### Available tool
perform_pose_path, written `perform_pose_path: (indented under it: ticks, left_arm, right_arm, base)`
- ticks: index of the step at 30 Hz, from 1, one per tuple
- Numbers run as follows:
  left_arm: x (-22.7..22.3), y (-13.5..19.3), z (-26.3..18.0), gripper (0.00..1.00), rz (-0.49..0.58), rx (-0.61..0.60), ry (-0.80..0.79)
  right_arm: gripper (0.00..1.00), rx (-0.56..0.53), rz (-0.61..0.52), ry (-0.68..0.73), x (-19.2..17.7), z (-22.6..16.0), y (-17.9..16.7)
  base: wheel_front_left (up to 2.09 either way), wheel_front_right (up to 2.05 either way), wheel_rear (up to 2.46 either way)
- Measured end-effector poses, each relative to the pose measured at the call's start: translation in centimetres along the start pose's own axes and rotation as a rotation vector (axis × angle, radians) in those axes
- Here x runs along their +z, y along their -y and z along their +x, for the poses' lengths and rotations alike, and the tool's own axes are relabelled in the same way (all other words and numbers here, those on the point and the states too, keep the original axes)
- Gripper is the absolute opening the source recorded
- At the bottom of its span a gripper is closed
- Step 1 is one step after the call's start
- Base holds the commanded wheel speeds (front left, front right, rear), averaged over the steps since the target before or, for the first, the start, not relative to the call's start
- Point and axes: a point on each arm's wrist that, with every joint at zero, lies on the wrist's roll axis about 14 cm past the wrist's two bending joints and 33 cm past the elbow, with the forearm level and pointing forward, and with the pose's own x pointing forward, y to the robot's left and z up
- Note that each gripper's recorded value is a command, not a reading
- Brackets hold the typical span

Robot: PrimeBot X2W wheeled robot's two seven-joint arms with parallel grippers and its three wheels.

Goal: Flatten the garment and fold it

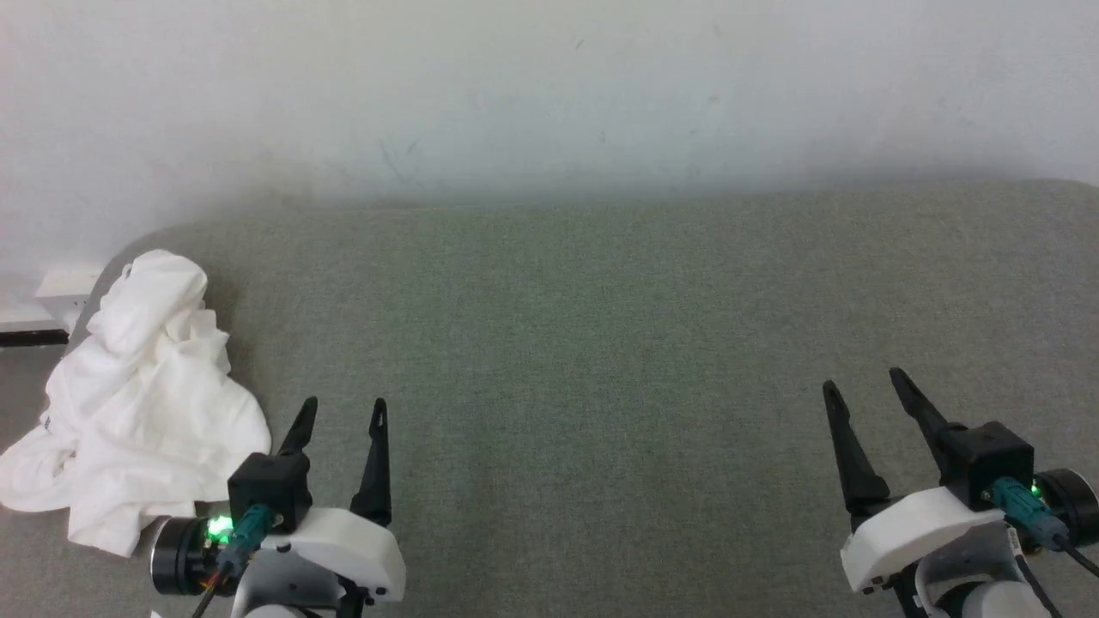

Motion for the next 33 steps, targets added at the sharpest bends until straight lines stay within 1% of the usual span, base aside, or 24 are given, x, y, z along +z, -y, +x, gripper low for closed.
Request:
perform_pose_path:
  ticks: [8, 17, 33]
  left_arm:
    - [0.2, -0.6, -0.4, 1.00, -0.023, 0.020, 0.015]
    - [0.2, -2.4, -1.4, 1.00, -0.042, 0.075, 0.028]
    - [0.1, -6.7, -4.7, 1.00, -0.085, 0.223, 0.054]
  right_arm:
    - [1.00, 0.015, 0.010, 0.014, 0.1, 0.4, -0.5]
    - [1.00, 0.062, 0.018, 0.037, 0.5, 1.2, -1.9]
    - [1.00, 0.218, 0.031, 0.081, 1.4, 3.1, -7.2]
  base:
    - [0.00, 0.00, 0.00]
    - [0.00, 0.00, 0.00]
    - [0.00, 0.00, 0.00]
